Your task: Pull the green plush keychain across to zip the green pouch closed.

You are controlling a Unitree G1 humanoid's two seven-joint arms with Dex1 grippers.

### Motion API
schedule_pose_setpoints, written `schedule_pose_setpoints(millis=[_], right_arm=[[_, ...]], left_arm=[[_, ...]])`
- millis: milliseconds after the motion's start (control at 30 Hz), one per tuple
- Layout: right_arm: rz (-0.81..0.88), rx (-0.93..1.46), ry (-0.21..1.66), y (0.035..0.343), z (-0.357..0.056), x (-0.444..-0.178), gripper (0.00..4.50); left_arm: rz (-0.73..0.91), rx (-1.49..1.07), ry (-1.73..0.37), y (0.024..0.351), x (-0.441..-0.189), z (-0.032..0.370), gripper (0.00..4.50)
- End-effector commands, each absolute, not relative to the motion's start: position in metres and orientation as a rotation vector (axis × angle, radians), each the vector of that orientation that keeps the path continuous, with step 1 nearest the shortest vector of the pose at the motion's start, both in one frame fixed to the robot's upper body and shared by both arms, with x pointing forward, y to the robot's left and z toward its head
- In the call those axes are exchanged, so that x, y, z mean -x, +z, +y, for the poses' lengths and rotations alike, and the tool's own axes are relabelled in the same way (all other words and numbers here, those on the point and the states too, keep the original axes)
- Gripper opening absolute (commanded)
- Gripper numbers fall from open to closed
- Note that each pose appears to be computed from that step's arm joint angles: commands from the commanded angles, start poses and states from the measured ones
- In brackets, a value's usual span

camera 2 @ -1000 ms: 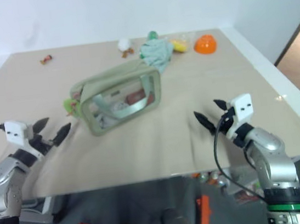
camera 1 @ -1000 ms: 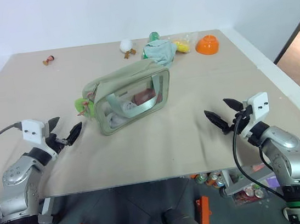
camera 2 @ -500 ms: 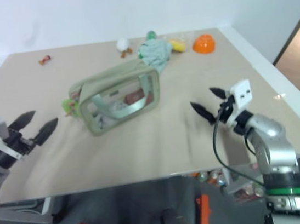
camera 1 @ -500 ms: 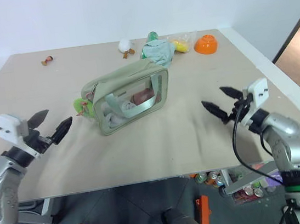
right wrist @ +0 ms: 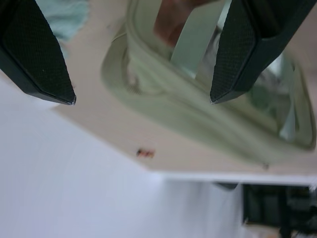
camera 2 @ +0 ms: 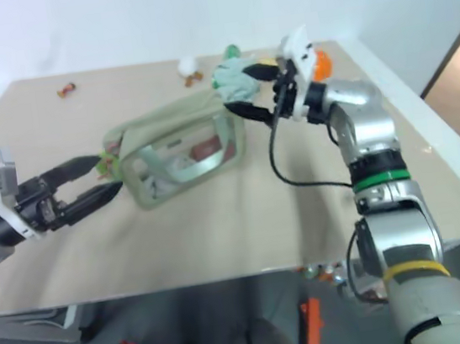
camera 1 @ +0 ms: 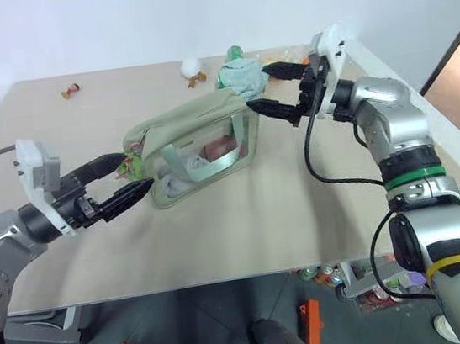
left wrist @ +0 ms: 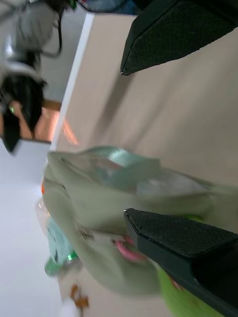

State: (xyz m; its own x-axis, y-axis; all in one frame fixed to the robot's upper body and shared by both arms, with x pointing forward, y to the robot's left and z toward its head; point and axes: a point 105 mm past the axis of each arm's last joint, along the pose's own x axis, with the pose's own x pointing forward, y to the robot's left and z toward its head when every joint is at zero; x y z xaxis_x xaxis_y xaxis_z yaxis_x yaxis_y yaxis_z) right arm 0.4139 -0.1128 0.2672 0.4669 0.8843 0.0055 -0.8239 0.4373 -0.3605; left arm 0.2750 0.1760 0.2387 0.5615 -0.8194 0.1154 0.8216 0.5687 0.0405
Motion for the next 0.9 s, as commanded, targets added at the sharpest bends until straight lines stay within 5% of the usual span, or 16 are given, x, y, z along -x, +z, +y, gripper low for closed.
schedule_pose_setpoints(millis=[33, 333, 733, 900], right_arm=[[-0.210, 0.392, 1.100, 0.268, -0.111, -0.417, 4.50], [-0.185, 0.384, 1.118, 0.260, -0.102, -0.424, 4.50], [-0.199, 0.385, 1.169, 0.259, -0.099, -0.419, 0.21], [-0.230, 0.403, 1.185, 0.264, -0.105, -0.413, 0.02]], left_arm=[[-0.149, 0.013, -0.995, 0.244, -0.269, 0.165, 4.46], [-0.161, 0.008, -0.973, 0.243, -0.270, 0.160, 4.46], [-0.203, -0.013, -0.907, 0.246, -0.287, 0.166, 4.50], [-0.225, -0.010, -0.877, 0.246, -0.294, 0.171, 4.50]])
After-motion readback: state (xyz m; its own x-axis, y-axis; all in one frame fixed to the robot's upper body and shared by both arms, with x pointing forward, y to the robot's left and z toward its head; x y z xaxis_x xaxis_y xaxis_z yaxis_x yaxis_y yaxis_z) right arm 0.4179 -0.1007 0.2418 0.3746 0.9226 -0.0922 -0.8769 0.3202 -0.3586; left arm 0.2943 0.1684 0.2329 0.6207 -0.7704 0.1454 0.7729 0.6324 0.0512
